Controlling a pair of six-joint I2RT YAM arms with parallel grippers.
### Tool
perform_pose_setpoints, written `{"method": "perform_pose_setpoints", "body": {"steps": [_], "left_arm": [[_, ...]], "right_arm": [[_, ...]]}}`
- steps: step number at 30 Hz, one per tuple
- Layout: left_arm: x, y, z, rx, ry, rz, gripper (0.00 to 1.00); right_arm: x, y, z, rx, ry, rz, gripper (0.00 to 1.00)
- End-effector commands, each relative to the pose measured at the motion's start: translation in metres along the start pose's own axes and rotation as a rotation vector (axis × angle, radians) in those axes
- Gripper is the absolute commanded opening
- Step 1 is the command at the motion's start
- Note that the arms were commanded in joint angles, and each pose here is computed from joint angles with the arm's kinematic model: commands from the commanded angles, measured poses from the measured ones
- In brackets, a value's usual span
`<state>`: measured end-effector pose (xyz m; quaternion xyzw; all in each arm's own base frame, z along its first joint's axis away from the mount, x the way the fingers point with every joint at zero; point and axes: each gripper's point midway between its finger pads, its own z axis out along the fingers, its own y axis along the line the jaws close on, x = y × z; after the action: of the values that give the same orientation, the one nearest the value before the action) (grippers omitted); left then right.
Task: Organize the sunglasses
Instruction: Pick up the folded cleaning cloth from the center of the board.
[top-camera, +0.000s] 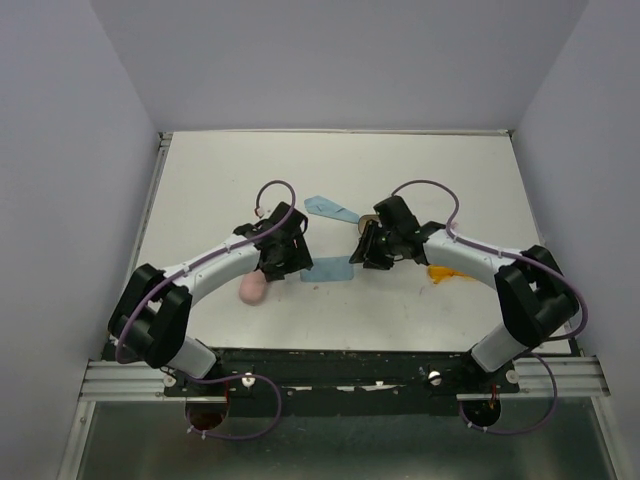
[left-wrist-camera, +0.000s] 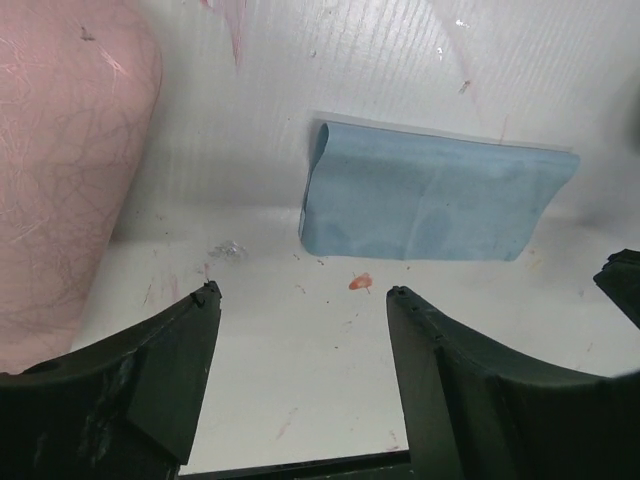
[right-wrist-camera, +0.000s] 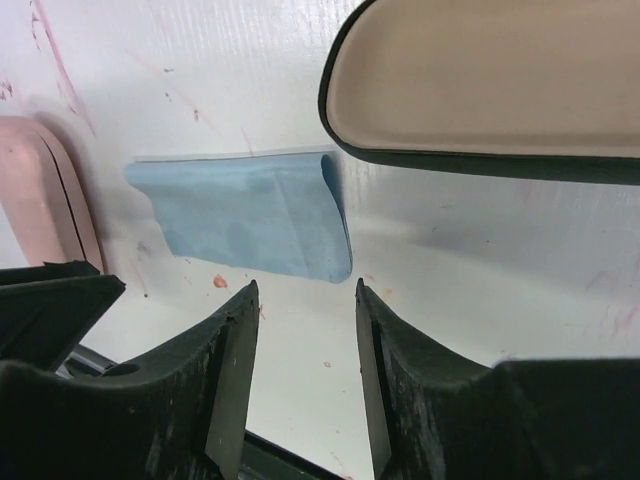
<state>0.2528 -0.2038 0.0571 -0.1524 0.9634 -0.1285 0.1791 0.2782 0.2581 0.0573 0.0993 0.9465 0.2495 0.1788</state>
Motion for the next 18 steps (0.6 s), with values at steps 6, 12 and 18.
{"method": "perform_pose_setpoints", "body": {"steps": [6,12,18], "left_arm": [[-0.017,-0.006,0.004,-0.016,-0.043,0.063,0.76],[-0.018,-0.008,0.016,-0.023,-0.028,0.118,0.68],[-0.017,-0.01,0.03,-0.033,-0.003,0.135,0.59]], "right_arm": [[-0.012,-0.003,0.008,0.033,-0.029,-0.148,0.52],[-0.015,-0.013,0.017,0.165,-0.039,-0.211,0.52],[-0.011,-0.021,0.021,0.197,-0.031,-0.21,0.51]]}}
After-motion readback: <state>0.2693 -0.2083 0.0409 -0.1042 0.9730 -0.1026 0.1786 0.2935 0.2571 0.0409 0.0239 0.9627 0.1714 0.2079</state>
